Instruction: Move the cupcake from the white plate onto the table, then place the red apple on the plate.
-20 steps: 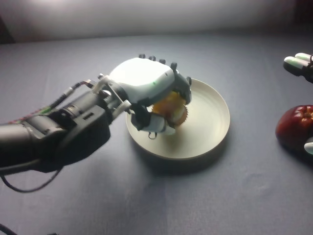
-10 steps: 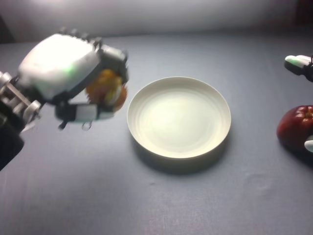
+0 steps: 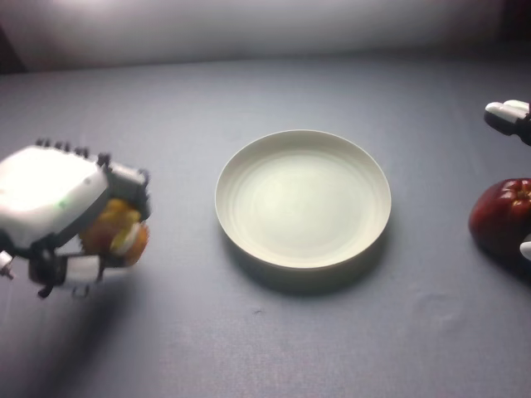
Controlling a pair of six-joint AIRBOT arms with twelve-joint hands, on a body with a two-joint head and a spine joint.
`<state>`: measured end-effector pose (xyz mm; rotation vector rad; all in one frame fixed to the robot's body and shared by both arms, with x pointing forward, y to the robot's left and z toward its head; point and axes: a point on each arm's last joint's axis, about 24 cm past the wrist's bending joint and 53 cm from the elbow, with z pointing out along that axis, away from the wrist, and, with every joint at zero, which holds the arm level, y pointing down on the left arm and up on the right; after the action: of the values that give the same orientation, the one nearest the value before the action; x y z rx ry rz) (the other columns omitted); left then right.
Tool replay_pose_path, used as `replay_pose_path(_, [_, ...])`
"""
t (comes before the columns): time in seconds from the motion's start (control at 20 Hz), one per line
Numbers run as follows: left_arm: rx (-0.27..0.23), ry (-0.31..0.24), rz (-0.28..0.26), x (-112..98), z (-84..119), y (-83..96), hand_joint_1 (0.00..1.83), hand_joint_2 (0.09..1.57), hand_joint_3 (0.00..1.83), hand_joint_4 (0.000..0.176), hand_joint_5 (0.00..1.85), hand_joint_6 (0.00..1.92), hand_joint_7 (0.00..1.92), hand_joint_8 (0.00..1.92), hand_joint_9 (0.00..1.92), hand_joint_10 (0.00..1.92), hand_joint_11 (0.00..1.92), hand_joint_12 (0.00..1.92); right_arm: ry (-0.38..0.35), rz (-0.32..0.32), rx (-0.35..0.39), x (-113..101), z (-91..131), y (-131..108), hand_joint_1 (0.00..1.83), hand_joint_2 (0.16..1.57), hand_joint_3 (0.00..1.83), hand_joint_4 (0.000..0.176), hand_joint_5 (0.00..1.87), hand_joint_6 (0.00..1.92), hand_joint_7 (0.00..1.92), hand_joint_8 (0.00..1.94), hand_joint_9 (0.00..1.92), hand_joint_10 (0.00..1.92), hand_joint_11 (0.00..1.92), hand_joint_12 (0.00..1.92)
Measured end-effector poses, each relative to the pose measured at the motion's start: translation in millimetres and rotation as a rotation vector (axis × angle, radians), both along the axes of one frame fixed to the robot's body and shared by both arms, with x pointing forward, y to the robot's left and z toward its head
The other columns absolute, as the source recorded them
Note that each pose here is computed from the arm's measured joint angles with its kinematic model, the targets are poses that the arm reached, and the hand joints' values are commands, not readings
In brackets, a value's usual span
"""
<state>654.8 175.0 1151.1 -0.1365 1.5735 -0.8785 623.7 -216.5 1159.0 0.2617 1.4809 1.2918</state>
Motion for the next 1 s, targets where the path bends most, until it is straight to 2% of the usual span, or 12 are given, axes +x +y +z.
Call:
replay_pose_path(0.1, [0.003, 0.031, 0.016, 0.6, -11.8, 4.2, 1.38, 1.08, 0.00, 0.000, 0.94, 0.86, 1.03, 0.84, 1.08, 1.09, 0.85, 1.08, 0.004, -0.002, 0.003, 0.5, -0.3, -0.6, 0.85, 1.10, 0.00, 0.175, 0.00, 0.00, 0.07, 0.01, 0.16, 0.01, 0.02, 0.52])
replay_pose_path(0.15, [0.001, 0.039, 0.021, 1.0, -15.2, 5.0, 1.33, 1.01, 0.00, 0.000, 0.87, 0.33, 0.91, 0.35, 0.93, 0.52, 0.73, 0.88, 0.001, 0.002, 0.004, -0.2, 0.3, 0.2, 0.86, 1.10, 0.00, 0.168, 0.00, 0.00, 0.07, 0.01, 0.15, 0.01, 0.02, 0.52])
replay_pose_path(0.2, [-0.007, 0.061, 0.036, 2.0, -22.8, 7.2, 1.28, 0.98, 0.00, 0.000, 0.89, 0.03, 0.93, 0.03, 0.98, 0.09, 0.73, 0.61, 0.003, 0.003, 0.003, -0.3, -0.2, 0.4, 0.86, 1.11, 0.01, 0.157, 0.00, 0.00, 0.07, 0.00, 0.14, 0.00, 0.02, 0.52])
replay_pose_path(0.35, [-0.024, 0.075, 0.059, 3.5, -30.7, 12.0, 1.23, 0.97, 0.00, 0.000, 0.83, 0.00, 0.88, 0.00, 0.92, 0.03, 0.64, 0.55, 0.009, 0.000, 0.004, -0.3, -1.6, -0.6, 0.86, 1.11, 0.00, 0.163, 0.00, 0.00, 0.07, 0.00, 0.14, 0.00, 0.02, 0.52])
replay_pose_path(0.55, [-0.027, 0.110, 0.090, 1.1, -44.3, 20.5, 0.95, 0.94, 0.00, 0.002, 0.47, 0.00, 0.47, 0.00, 0.53, 0.00, 0.38, 0.50, 0.015, 0.000, 0.010, -1.2, -2.5, -0.7, 0.86, 1.11, 0.00, 0.163, 0.00, 0.00, 0.08, 0.00, 0.15, 0.01, 0.02, 0.53])
replay_pose_path(0.6, [-0.028, 0.121, 0.091, 0.5, -47.5, 20.2, 0.96, 0.93, 0.00, 0.031, 0.42, 0.00, 0.43, 0.00, 0.49, 0.00, 0.31, 0.59, 0.018, -0.003, 0.010, -1.2, -3.4, -2.0, 0.87, 1.11, 0.00, 0.159, 0.00, 0.00, 0.07, 0.00, 0.15, 0.00, 0.01, 0.53])
replay_pose_path(0.7, [-0.023, 0.119, 0.083, -0.2, -47.6, 18.3, 0.91, 0.92, 0.00, 0.042, 0.37, 0.00, 0.42, 0.00, 0.49, 0.00, 0.25, 0.77, 0.021, -0.001, 0.006, -1.7, -4.7, -1.3, 0.88, 1.11, 0.00, 0.161, 0.00, 0.00, 0.08, 0.00, 0.14, 0.00, 0.00, 0.53])
replay_pose_path(0.75, [-0.024, 0.123, 0.084, -0.6, -48.5, 18.0, 0.89, 0.92, 0.00, 0.074, 0.30, 0.00, 0.36, 0.00, 0.45, 0.00, 0.17, 0.88, 0.021, -0.001, 0.007, -1.6, -4.6, -1.5, 0.88, 1.10, 0.00, 0.173, 0.00, 0.00, 0.07, 0.00, 0.14, 0.00, 0.00, 0.53])
replay_pose_path(0.8, [-0.025, 0.125, 0.081, -1.6, -48.7, 16.7, 0.87, 0.91, 0.00, 0.114, 0.25, 0.00, 0.31, 0.00, 0.43, 0.00, 0.16, 0.81, 0.021, -0.004, 0.008, -1.2, -4.6, -2.2, 0.84, 1.10, 0.00, 0.175, 0.00, 0.00, 0.03, 0.00, 0.11, 0.00, 0.00, 0.51])
replay_pose_path(0.85, [-0.025, 0.125, 0.077, -2.4, -48.7, 15.5, 0.87, 0.91, 0.00, 0.114, 0.25, 0.00, 0.31, 0.00, 0.43, 0.00, 0.16, 0.81, 0.021, -0.004, 0.008, -1.2, -4.6, -2.2, 0.84, 1.10, 0.00, 0.175, 0.00, 0.00, 0.03, 0.00, 0.11, 0.00, 0.00, 0.51])
replay_pose_path(0.95, [-0.025, 0.123, 0.068, -4.7, -47.7, 12.4, 0.84, 0.90, 0.00, 0.167, 0.16, 0.00, 0.16, 0.00, 0.25, 0.00, 0.03, 0.69, 0.021, -0.002, 0.008, -1.5, -4.5, -1.7, 0.94, 1.04, 0.00, 0.169, 0.00, 0.00, 0.03, 0.01, 0.08, 0.00, 0.00, 0.50])
replay_pose_path(1.0, [-0.030, 0.122, 0.069, -6.0, -46.2, 11.8, 0.79, 0.88, 0.00, 0.174, 0.10, 0.01, 0.06, 0.01, 0.08, 0.01, 0.00, 0.41, 0.021, -0.002, 0.007, -1.5, -4.6, -1.7, 0.94, 1.01, 0.00, 0.175, 0.00, 0.00, 0.02, 0.00, 0.05, 0.00, 0.00, 0.46])
